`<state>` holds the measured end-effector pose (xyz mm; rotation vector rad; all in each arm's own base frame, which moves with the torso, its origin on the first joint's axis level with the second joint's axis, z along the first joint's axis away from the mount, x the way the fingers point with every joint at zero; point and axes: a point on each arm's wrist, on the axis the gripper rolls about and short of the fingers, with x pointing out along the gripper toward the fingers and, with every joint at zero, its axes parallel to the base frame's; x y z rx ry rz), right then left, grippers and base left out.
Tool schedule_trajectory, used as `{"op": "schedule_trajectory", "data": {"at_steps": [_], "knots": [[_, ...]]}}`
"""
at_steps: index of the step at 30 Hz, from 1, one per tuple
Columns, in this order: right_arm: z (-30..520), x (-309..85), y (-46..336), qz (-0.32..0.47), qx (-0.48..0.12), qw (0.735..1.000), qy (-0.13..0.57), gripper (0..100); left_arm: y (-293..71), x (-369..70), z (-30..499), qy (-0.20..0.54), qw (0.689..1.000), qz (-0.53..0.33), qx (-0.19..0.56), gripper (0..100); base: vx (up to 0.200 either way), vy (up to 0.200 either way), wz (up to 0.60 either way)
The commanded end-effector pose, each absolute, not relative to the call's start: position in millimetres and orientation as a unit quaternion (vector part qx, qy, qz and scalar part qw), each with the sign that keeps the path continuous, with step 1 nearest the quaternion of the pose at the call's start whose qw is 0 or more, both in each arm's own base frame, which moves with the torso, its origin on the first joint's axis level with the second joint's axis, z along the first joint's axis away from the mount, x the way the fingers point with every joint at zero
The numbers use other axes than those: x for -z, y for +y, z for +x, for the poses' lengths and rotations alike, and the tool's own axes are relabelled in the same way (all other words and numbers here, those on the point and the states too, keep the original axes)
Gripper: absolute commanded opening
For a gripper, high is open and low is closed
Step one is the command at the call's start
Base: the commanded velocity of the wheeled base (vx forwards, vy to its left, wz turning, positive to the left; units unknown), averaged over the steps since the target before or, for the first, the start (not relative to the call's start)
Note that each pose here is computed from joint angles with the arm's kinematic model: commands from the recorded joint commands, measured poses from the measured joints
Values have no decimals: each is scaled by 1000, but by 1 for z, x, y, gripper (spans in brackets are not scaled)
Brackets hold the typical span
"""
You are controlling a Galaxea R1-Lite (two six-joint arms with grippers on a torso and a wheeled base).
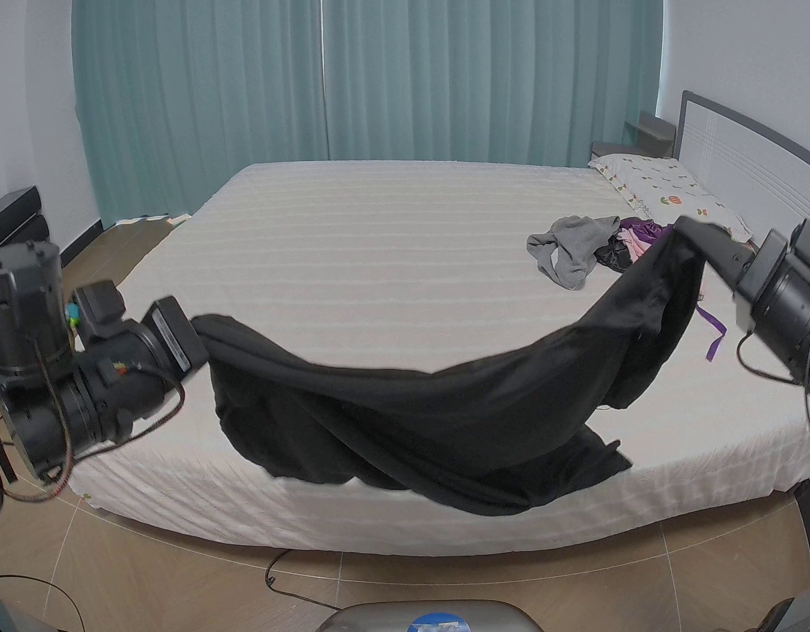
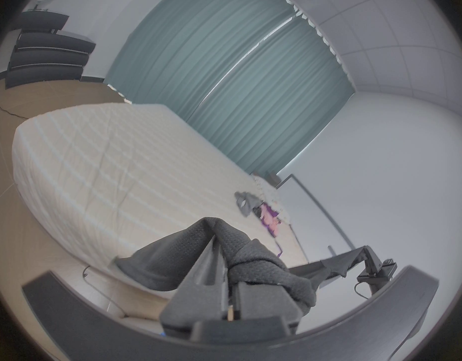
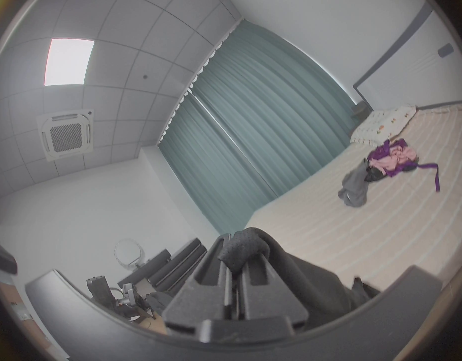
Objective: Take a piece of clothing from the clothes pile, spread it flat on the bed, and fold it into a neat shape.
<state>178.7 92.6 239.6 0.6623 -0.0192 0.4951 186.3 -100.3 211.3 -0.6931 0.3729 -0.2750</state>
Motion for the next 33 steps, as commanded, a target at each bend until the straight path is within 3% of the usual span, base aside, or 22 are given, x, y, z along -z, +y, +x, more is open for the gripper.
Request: {"op": "schedule_trajectory", "data": {"at_steps": [1, 7, 14, 33], "knots": [[173, -292, 71, 330, -228, 912, -86, 0, -96, -247, 204, 142, 917, -351, 126, 0, 0, 0, 0], [228, -299, 73, 321, -197, 922, -89, 0, -111, -238, 273, 166, 918, -350, 86, 0, 0, 0, 0], [281, -315, 80, 319, -191, 922, -110, 0, -122, -233, 311, 166, 919, -350, 79, 0, 0, 0, 0], [368, -282, 107, 296, -194, 932, -81, 0, -136, -180, 365, 229, 914, -331, 42, 0, 200, 0, 0]]}}
